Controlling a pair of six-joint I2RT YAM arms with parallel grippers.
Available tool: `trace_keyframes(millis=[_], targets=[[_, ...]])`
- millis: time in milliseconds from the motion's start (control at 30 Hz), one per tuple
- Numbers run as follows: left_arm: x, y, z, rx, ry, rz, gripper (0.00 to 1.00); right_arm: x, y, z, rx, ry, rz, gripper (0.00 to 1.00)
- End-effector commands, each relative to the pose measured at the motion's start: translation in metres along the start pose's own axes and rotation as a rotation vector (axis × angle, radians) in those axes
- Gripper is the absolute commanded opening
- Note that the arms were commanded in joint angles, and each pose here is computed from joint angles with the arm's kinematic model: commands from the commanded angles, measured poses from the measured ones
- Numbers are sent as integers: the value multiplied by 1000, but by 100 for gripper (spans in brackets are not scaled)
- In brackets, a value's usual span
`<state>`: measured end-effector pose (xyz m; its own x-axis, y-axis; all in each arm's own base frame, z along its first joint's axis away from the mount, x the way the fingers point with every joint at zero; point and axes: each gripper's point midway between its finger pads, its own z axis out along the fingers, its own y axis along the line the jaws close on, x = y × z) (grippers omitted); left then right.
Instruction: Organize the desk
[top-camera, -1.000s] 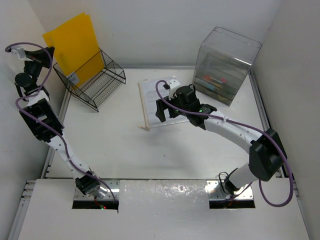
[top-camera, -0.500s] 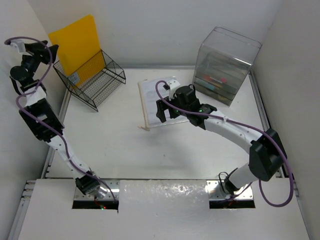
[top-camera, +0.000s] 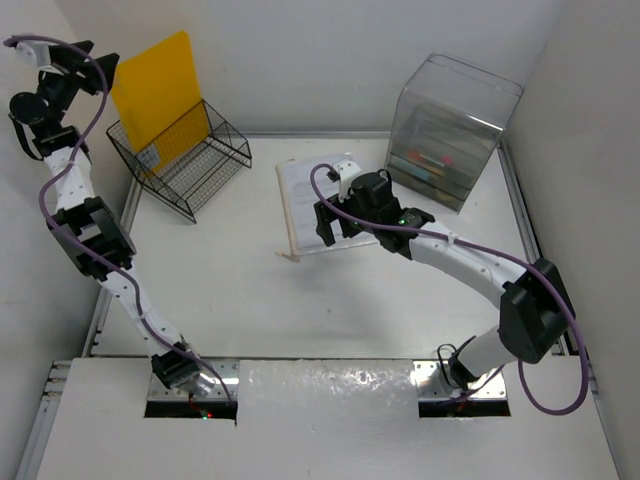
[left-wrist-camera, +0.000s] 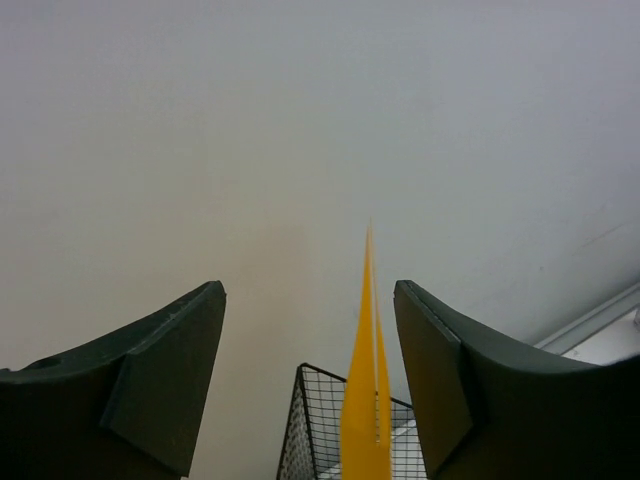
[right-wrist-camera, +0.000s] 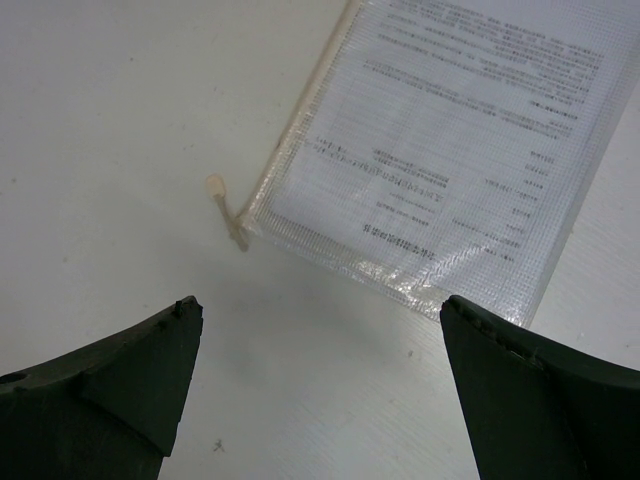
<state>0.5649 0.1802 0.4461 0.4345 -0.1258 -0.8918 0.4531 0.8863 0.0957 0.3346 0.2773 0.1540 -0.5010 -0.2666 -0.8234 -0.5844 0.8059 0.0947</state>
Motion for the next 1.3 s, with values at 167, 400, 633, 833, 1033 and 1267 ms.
trace_keyframes(millis=[167, 400, 633, 833, 1033, 1267], targets=[[25, -10, 11, 42, 109, -21, 71, -28, 0, -17, 14, -89, -24, 99], [43, -4, 12, 0, 175, 13, 37, -24, 0, -15, 10, -80, -22, 99], [40, -12, 12, 38, 185, 23, 0, -26, -1, -19, 18, -93, -20, 99], [20, -18, 3, 24, 91, 97, 0, -26, -1, -20, 16, -94, -22, 99], [-13, -12, -5, -28, -77, 62, 0, -25, -1, -21, 18, -96, -22, 99], [-13, -2, -14, -26, -138, -24, 0, -27, -2, -24, 22, -102, -28, 99]])
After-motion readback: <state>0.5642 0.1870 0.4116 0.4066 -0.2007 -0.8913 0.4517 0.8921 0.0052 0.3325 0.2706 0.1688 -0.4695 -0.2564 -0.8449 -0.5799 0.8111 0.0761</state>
